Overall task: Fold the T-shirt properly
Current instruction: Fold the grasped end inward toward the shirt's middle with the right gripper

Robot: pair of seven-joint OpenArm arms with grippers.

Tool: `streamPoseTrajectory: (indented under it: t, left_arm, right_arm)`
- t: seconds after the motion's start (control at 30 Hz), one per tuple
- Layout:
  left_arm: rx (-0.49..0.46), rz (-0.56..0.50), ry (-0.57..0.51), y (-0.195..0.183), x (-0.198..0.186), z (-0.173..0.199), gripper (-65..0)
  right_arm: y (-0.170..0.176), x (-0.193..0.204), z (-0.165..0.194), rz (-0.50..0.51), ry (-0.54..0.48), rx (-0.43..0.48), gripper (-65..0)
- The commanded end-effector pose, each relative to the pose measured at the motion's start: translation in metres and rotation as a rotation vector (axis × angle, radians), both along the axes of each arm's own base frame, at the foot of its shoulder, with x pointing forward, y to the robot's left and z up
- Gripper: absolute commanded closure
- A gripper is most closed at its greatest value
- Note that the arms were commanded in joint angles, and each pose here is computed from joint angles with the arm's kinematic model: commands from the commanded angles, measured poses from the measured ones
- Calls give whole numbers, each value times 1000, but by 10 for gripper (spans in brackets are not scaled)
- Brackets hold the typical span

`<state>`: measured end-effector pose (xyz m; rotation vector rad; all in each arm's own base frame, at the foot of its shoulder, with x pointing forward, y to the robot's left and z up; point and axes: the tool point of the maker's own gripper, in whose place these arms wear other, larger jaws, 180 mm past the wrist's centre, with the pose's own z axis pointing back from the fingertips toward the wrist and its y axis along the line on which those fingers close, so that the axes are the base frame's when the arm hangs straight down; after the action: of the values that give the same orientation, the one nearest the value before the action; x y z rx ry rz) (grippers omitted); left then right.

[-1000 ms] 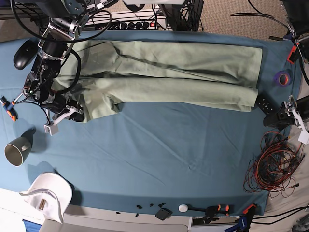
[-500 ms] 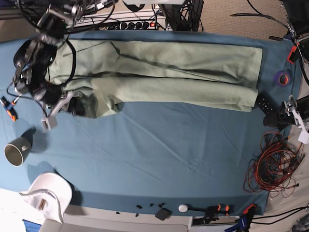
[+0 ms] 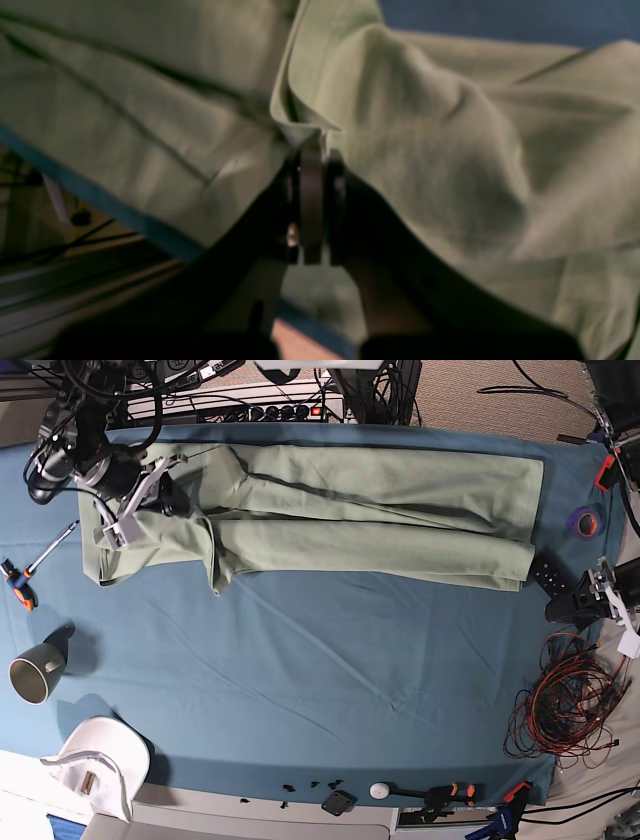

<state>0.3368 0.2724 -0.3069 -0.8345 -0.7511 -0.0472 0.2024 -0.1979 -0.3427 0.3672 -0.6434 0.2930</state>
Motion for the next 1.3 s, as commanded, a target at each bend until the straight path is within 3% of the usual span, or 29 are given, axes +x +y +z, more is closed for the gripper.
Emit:
streamPoseTrajectory:
  t: [0.0,0.13,0.37,0.7,0.8,0.83,0.97,1.1,1.27]
  left_arm:
    - [7,10,-61,8,9,20,-264]
    - [7,10,-61,8,9,20,-264]
    - [7,10,-60,8,9,20,-264]
    - [7,10,-60,8,9,20,-265]
    - [12,12,-57,10,7,20,-281]
    - [13,18,-55,12,6,19,-301]
    - [40,25,-7,22,-9,7,-379]
    - [87,24,83,38,-38,-13,-385]
    - [95,22,168,40,-66,-36,-385]
  right_arm:
    - [0,2,10,11,-37,-2,0]
    - [3,-9,9,22,-18,-5,0]
    - [21,-29,11,64,21,90,0]
    - [21,-31,10,63,28,89,0]
    - [21,-31,11,59,21,96,-223]
    - [22,-29,13,53,5,103,-271]
    - [22,-21,19,38,-40,115,-287]
    - [12,-8,27,3,-93,75,-286]
    - [0,21,54,-109,-244,115,-286]
